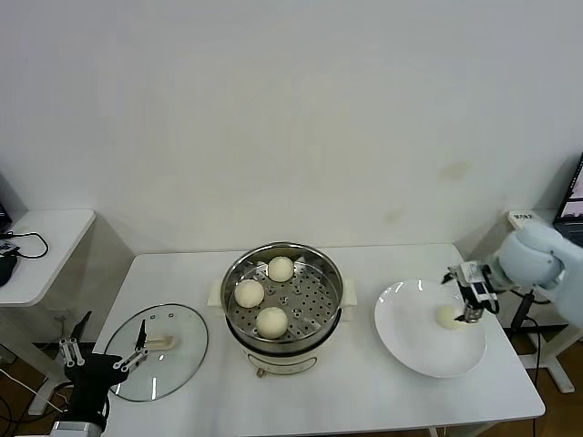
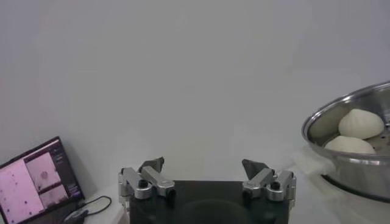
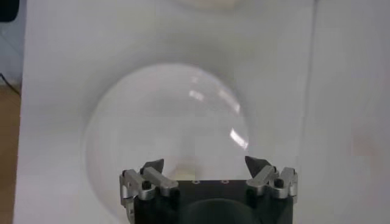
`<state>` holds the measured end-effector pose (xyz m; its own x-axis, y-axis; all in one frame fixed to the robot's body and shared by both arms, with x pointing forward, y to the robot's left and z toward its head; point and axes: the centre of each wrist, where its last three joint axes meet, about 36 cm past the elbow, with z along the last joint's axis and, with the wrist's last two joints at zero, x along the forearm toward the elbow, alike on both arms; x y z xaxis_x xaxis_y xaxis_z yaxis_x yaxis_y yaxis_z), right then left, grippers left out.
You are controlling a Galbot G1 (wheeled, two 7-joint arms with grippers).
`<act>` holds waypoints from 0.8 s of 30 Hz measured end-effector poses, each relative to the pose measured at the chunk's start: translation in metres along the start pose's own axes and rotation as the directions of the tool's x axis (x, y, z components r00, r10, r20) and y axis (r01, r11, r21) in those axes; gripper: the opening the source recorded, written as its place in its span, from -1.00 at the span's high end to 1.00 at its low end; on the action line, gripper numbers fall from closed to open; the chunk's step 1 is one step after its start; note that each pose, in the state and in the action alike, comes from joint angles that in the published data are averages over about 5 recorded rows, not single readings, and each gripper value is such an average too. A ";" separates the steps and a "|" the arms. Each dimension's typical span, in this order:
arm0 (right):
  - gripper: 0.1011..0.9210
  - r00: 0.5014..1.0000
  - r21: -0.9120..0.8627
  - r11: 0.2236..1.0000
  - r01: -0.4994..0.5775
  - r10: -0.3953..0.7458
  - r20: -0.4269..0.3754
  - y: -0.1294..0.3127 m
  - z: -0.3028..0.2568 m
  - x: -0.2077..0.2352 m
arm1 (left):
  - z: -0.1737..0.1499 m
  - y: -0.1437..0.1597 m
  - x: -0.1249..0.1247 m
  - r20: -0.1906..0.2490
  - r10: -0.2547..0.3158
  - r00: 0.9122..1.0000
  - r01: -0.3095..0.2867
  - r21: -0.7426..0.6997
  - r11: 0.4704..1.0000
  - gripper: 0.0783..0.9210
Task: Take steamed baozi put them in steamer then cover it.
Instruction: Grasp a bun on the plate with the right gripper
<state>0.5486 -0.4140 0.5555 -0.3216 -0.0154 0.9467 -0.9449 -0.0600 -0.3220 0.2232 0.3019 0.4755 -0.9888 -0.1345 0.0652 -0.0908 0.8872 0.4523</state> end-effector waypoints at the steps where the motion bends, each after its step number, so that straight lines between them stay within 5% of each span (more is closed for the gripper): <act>1: -0.76 1.000 -0.008 1.000 0.001 -0.001 -0.006 0.001 0.004 -0.005 | 0.000 0.000 0.000 -0.001 -0.001 1.000 0.001 -0.001 1.000 -0.77; 24: -0.76 0.999 -0.127 0.992 0.019 -0.024 -0.033 -0.004 0.034 -0.104 | 0.005 0.004 0.001 -0.020 -0.020 1.000 0.019 -0.007 1.000 -0.77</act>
<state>0.5877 -0.4461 0.4586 -0.3011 0.0187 0.9534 -0.9511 0.0665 -0.3017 0.2214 0.3075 0.4730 -0.9843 -0.1604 0.0737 -0.1092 0.8811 0.4601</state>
